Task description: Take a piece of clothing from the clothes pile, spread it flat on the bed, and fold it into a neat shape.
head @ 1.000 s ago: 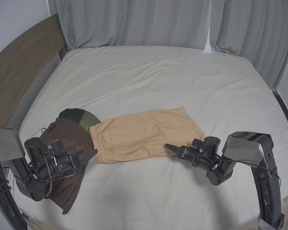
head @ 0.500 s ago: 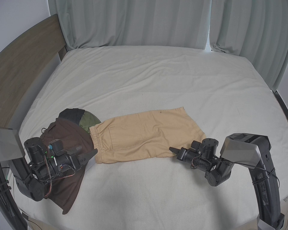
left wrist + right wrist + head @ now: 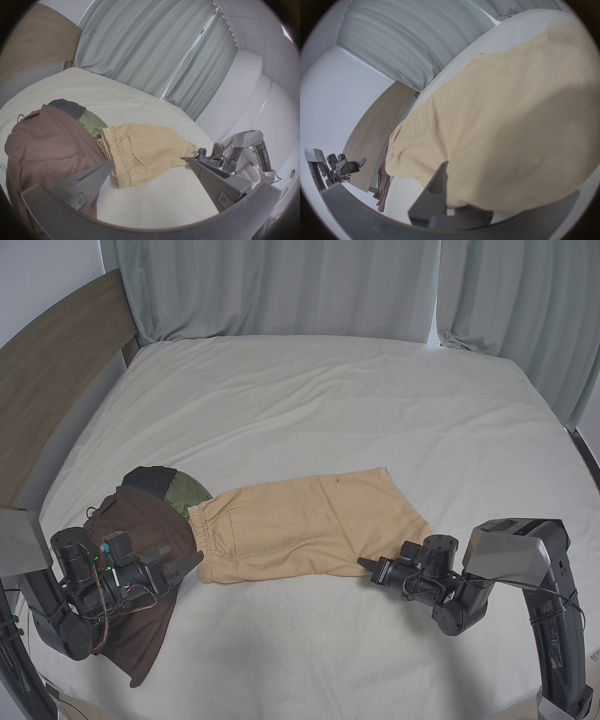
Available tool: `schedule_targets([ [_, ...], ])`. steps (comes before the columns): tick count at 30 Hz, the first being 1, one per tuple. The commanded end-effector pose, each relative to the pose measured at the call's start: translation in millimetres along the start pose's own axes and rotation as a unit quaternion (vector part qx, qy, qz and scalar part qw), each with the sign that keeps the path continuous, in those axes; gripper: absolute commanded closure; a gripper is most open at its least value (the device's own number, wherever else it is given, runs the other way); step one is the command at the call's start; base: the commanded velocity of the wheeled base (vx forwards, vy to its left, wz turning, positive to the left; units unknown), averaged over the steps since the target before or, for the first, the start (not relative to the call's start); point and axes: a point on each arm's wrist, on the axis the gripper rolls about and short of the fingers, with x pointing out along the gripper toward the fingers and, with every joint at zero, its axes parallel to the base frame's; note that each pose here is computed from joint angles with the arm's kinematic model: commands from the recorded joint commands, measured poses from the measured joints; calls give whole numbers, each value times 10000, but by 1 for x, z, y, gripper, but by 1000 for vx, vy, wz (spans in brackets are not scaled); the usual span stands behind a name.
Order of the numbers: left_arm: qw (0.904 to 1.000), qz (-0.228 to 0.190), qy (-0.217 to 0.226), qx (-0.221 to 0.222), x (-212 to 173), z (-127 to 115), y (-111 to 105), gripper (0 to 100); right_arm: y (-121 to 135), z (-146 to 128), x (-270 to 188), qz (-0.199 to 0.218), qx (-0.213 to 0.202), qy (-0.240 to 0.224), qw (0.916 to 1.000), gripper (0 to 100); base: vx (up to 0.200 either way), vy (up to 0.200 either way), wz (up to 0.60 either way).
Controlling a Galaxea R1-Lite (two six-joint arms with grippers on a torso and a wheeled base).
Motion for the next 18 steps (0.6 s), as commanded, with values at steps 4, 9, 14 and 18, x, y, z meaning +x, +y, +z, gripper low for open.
schedule_targets([
  [4,9999,-9,15,-167,0,-1,0,0,14,5,-27,-85,8,111,9999,100,0,0,0],
  [9,9998,3,32,-188,0,-2,0,0,13,-2,-38,-210,45,263,9994,100,0,0,0],
  [14,9997,7,107,-229,2,-6,2,0,11,-10,-51,-397,-99,375,9985,100,0,0,0],
  [18,9996,17,145,-252,3,-8,3,0,13,-16,-64,-409,-134,369,9984,100,0,0,0],
])
